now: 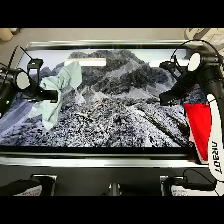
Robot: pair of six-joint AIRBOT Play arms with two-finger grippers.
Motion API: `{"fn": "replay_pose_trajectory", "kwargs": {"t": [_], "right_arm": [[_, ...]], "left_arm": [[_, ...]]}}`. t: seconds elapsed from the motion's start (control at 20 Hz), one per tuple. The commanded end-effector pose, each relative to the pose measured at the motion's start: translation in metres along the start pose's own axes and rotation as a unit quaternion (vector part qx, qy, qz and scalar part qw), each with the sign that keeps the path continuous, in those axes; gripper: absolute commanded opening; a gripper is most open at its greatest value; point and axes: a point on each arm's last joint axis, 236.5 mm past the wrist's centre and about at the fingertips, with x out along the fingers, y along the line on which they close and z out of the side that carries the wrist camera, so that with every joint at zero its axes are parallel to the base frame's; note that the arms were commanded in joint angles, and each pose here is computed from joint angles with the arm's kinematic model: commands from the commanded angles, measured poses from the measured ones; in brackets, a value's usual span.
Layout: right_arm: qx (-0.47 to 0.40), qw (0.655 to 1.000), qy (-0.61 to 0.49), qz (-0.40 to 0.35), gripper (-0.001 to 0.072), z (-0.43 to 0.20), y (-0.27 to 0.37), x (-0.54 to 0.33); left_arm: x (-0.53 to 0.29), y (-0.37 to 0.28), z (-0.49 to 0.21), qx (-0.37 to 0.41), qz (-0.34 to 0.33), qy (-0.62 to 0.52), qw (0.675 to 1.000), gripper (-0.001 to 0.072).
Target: Fold the shirts.
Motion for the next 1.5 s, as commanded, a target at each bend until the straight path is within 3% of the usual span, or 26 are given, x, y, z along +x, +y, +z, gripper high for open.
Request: {"fn": "replay_pose_trajectory", "kwargs": {"t": [0.0,0.35,0.5,0.75,0.85,1.0,1.05,1.2,1.45], "right_arm": [[0.000,1.000,0.000,0.000,0.0616,0.000,0.000,0.000],[0.000,1.000,0.000,0.000,0.0616,0.000,0.000,0.000],[-0.001,1.000,-0.004,-0.002,0.0616,0.002,-0.001,0.000],[-0.007,0.992,-0.118,-0.055,0.0617,0.056,-0.025,-0.008],[-0.007,0.989,-0.135,-0.062,0.0616,0.063,-0.028,-0.010],[-0.007,0.990,-0.129,-0.054,0.0615,0.061,-0.024,-0.009],[-0.007,0.991,-0.122,-0.046,0.0615,0.058,-0.021,-0.008],[-0.007,0.994,-0.107,-0.038,0.0617,0.051,-0.017,-0.006],[-0.027,0.993,-0.117,-0.016,0.0699,0.055,-0.006,-0.006]], "left_arm": [[0.000,0.000,0.000,0.000,0.000,0.000,1.000,0.0675],[0.000,-0.001,0.003,-0.010,-0.002,-0.007,1.000,0.0675],[0.003,-0.011,0.035,-0.015,-0.021,-0.070,0.997,0.0675],[-0.013,-0.050,0.099,-0.051,-0.113,-0.199,0.972,0.0678],[-0.016,-0.043,0.118,-0.048,-0.104,-0.239,0.964,0.0683],[0.049,0.007,0.103,-0.088,-0.043,-0.123,0.988,0.0688],[0.075,0.027,0.096,-0.106,-0.024,-0.073,0.991,0.0720],[0.135,0.064,0.079,-0.142,0.007,0.031,0.989,0.0720],[0.190,0.063,0.070,-0.143,0.010,0.061,0.988,0.0720]]}}
